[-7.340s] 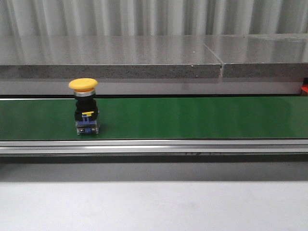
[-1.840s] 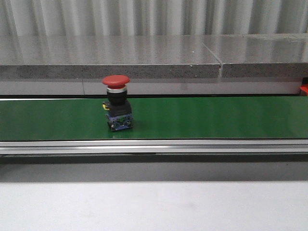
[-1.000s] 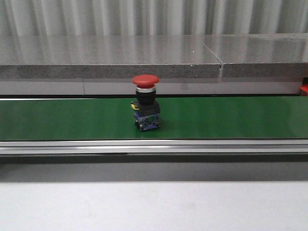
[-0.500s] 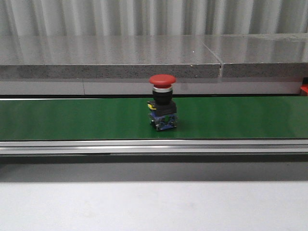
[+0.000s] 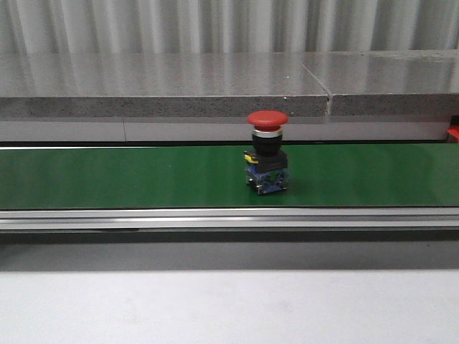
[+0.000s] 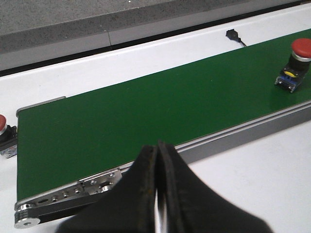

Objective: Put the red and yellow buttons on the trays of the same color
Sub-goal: 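Lower the right gripper onto the red button on the belt and grasp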

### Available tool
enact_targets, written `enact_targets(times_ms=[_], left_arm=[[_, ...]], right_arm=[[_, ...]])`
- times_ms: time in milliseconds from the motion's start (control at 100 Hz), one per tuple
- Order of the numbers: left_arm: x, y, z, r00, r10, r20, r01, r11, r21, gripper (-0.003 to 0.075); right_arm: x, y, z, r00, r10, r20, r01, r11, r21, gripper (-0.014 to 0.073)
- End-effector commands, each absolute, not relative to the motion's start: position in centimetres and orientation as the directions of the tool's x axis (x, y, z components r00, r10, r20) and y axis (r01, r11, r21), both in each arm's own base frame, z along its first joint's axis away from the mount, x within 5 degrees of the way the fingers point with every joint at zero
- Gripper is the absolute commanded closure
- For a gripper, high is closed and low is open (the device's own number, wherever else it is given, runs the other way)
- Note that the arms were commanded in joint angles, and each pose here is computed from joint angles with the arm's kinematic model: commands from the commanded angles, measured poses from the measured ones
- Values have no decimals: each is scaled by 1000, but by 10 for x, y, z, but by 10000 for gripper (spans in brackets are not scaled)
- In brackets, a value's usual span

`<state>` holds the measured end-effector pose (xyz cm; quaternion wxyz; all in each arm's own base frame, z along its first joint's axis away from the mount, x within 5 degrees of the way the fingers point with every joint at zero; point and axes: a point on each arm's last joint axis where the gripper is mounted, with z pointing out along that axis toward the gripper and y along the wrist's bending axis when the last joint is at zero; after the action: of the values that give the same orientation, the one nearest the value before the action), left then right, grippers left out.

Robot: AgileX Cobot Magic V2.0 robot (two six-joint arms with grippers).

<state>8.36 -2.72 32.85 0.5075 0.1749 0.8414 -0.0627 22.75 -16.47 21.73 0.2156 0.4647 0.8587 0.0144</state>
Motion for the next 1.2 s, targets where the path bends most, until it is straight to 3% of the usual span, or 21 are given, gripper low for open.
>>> enact_targets(times_ms=[0, 290, 600, 1190], left_arm=[[86, -29, 342, -354, 187, -916, 350, 935, 55, 741], [86, -29, 342, -354, 187, -916, 350, 935, 55, 741], [86, -29, 342, -354, 187, -916, 350, 935, 55, 741], [86, -29, 342, -354, 187, -916, 350, 935, 55, 741]], right_arm=[[225, -165, 247, -431, 769, -472, 768, 587, 255, 2], [217, -139, 285, -416, 699, -581, 700, 654, 286, 2], [220, -90, 306, -551, 549, -628, 521, 815, 256, 2], [220, -12, 299, -851, 172, -496, 117, 983, 140, 2]])
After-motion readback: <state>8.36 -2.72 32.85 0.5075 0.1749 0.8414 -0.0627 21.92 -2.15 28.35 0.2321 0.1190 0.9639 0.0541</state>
